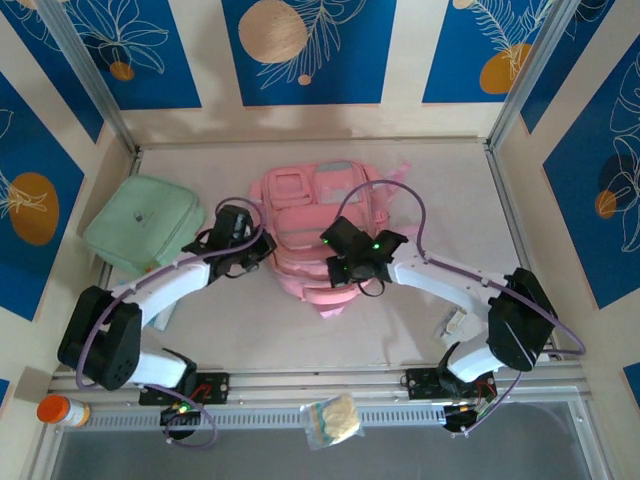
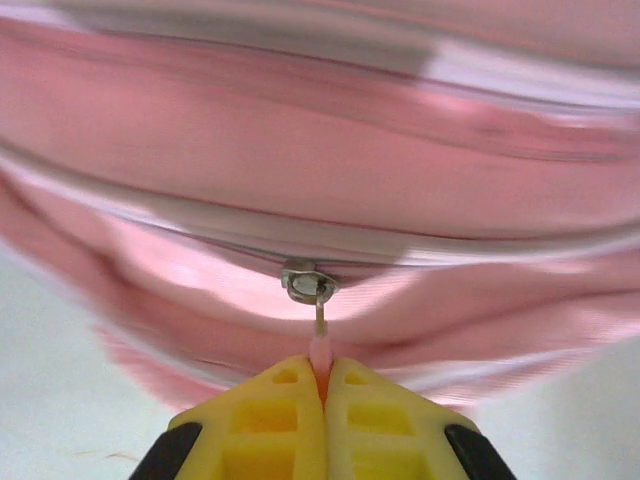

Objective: Pack books, pencil case, and school supplies into a backpack

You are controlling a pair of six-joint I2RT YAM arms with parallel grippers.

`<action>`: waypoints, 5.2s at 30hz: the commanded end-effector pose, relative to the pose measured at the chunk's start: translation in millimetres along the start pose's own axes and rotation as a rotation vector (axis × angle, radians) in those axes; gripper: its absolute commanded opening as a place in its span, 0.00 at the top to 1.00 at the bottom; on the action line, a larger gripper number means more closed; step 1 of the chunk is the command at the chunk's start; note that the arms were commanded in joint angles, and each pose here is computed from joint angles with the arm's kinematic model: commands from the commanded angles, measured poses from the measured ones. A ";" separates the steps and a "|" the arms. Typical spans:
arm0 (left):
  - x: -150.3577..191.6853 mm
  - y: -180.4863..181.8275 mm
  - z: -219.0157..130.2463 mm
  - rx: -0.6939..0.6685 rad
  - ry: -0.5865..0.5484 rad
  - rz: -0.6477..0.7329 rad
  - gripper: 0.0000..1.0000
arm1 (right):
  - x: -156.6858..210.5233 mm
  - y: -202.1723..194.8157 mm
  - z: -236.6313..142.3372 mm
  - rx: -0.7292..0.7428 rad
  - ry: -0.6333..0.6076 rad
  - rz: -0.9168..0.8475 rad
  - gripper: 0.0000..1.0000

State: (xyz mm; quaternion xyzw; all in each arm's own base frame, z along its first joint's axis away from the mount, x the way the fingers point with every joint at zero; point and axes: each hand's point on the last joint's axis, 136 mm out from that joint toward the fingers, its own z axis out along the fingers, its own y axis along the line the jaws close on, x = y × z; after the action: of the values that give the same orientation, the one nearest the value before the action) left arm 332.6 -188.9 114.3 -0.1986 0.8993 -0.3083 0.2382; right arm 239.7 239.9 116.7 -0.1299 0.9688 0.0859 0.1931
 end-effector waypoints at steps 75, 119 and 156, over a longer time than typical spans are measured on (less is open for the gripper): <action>37.1 4.8 10.0 -0.102 -0.299 -0.281 1.00 | 12.7 28.7 7.2 -0.027 0.028 -0.077 1.00; -10.7 19.6 -40.8 -0.035 -0.086 0.024 0.70 | -59.4 -44.7 -4.8 -0.165 -0.012 0.220 0.80; 24.6 -33.2 16.3 -0.022 -0.137 0.165 0.55 | -113.6 13.6 48.5 -0.366 0.133 0.322 1.00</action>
State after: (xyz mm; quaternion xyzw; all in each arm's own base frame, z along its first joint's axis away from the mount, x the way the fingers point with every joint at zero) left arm 304.8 -235.8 99.0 -0.1483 0.9087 -0.2706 0.2812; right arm 360.6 277.5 96.6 0.0023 0.9672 0.2424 0.0757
